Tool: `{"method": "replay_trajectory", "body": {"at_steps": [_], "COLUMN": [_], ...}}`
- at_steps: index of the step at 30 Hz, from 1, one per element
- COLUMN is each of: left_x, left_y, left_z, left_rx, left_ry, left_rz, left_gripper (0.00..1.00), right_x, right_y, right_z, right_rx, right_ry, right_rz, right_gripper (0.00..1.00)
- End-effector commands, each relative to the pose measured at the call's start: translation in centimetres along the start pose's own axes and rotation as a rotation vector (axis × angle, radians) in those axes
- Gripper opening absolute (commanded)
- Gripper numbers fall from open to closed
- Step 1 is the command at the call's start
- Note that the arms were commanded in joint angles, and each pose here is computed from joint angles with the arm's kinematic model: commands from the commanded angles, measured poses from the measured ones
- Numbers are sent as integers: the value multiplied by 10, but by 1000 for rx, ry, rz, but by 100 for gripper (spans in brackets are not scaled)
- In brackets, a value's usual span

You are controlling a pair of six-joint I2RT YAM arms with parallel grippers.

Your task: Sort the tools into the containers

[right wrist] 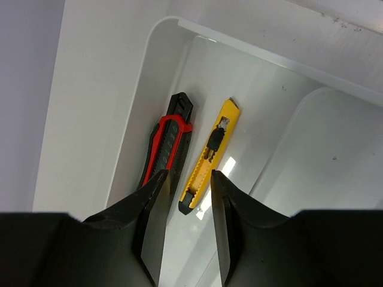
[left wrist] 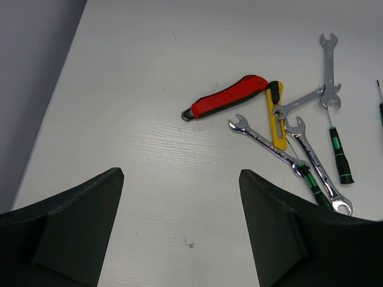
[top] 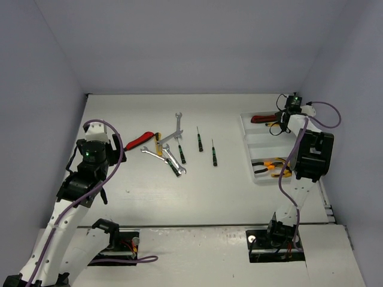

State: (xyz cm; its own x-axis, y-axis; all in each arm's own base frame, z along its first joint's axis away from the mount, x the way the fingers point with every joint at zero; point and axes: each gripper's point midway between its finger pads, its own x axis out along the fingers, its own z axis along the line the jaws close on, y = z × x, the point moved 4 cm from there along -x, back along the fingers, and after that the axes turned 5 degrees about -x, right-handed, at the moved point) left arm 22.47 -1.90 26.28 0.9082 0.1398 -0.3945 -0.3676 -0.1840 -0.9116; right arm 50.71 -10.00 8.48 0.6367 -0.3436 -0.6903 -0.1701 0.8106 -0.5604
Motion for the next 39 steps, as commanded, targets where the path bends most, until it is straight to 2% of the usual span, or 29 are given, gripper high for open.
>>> {"method": "replay_trajectory", "body": {"at_steps": [1,3,8,13,19,25,29,33,39], "left_x": [0,0,0,1,18,59,90,132,168], "left_y": [-20,-21,-21,-19,-11,-6,-12,-11,24], "left_z": [-5,-5,-5,-5,-12,-44,-58,-68,-99], "left_rx": [-40,-38,-37,-33,24,134,161,192,61], "left_ry": [16,16,19,16,29,170,244,251,215], "left_rz": [-70,-70,-71,-64,-12,140,194,248,403], "left_gripper": [75,75,75,75,75,75,75,75,73], "right_x": [-46,-69,-129,-186,-229,-250,-254,-266,-272], "right_y": [-29,-13,68,176,252,274,271,258,245], "right_z": [58,82,128,148,148,127,96,78,58], "right_rx": [-173,-330,-772,-1007,-1130,-1191,-1219,-1219,-1203], "right_ry": [-189,-282,-537,-736,-825,-882,-869,-871,-857], "right_rz": [-100,-84,-13,97,151,214,237,204,154], "right_gripper": [31,31,35,43,42,41,41,42,42]}}
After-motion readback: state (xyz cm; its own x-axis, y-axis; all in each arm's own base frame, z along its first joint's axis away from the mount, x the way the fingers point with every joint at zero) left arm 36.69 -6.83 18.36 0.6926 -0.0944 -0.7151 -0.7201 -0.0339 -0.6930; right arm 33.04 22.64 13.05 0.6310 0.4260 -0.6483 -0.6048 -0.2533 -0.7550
